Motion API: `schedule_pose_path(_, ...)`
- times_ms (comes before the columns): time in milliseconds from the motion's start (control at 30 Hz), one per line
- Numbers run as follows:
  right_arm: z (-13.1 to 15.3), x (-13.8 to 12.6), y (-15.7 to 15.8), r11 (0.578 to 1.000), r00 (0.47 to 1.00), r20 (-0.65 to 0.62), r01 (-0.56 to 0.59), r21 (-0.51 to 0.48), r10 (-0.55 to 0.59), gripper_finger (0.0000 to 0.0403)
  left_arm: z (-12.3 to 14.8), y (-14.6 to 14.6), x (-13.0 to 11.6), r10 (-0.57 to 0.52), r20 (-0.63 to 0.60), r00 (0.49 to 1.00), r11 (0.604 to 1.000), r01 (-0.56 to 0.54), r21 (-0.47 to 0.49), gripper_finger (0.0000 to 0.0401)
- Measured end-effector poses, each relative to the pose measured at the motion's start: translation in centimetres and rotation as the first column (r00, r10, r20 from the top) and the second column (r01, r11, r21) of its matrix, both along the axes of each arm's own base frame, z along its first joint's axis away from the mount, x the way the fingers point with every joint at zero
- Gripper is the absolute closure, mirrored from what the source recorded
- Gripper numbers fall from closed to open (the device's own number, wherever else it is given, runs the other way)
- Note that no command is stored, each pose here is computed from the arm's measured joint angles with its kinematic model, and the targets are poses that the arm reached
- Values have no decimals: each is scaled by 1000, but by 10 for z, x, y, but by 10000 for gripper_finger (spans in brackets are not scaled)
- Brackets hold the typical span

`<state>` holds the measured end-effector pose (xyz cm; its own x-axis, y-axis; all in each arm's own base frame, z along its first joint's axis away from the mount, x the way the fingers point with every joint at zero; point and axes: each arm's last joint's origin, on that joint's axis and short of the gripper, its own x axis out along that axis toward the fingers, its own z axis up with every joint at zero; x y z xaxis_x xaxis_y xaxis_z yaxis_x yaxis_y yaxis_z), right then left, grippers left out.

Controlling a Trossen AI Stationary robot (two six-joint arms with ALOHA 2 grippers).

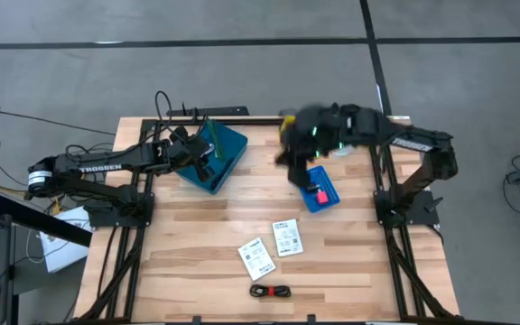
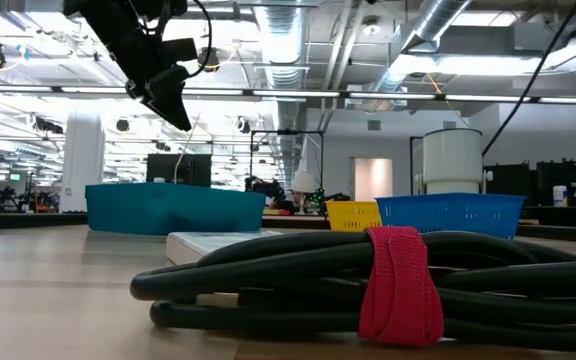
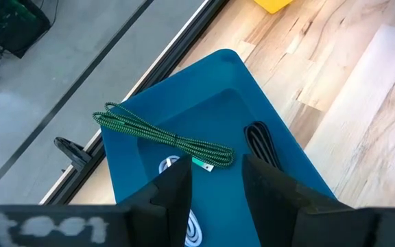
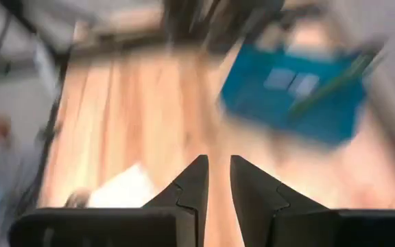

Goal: Pick and place items into bin
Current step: Put the black charger cable into the dark blue bin

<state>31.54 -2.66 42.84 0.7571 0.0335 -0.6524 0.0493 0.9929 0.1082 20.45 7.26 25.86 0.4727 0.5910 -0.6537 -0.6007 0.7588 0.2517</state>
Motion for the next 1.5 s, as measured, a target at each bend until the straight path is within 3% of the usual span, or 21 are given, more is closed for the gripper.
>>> schedule_pose_path(100,-19,3,33,999,986,-161,-27,45,34,347,0,0,0,0,0,1000,1000,0,0,282)
schedule_pose_path(200,-42,14,67,999,957,-289,-34,16,37,347,0,0,0,0,0,1000,1000,0,0,282)
schedule_pose_path(500,-134,60,156,996,852,-518,-86,-9,69,347,0,0,0,0,0,1000,1000,0,0,282)
schedule_pose_path(667,-183,69,188,995,762,-640,-93,34,93,347,0,0,0,0,-3,1000,1000,0,-1,282)
schedule_pose_path(800,-203,68,210,994,722,-683,-79,81,113,347,0,0,0,0,0,1000,1000,0,0,282)
schedule_pose_path(933,-206,63,227,993,730,-676,-46,105,105,347,0,0,0,0,-1,1000,1000,0,0,282)
schedule_pose_path(1200,-205,65,262,986,837,-534,-34,164,118,347,0,0,0,0,0,1000,1000,0,0,282)
schedule_pose_path(1500,-206,64,274,985,858,-497,-51,167,129,340,0,0,0,0,0,1000,1000,0,0,282)
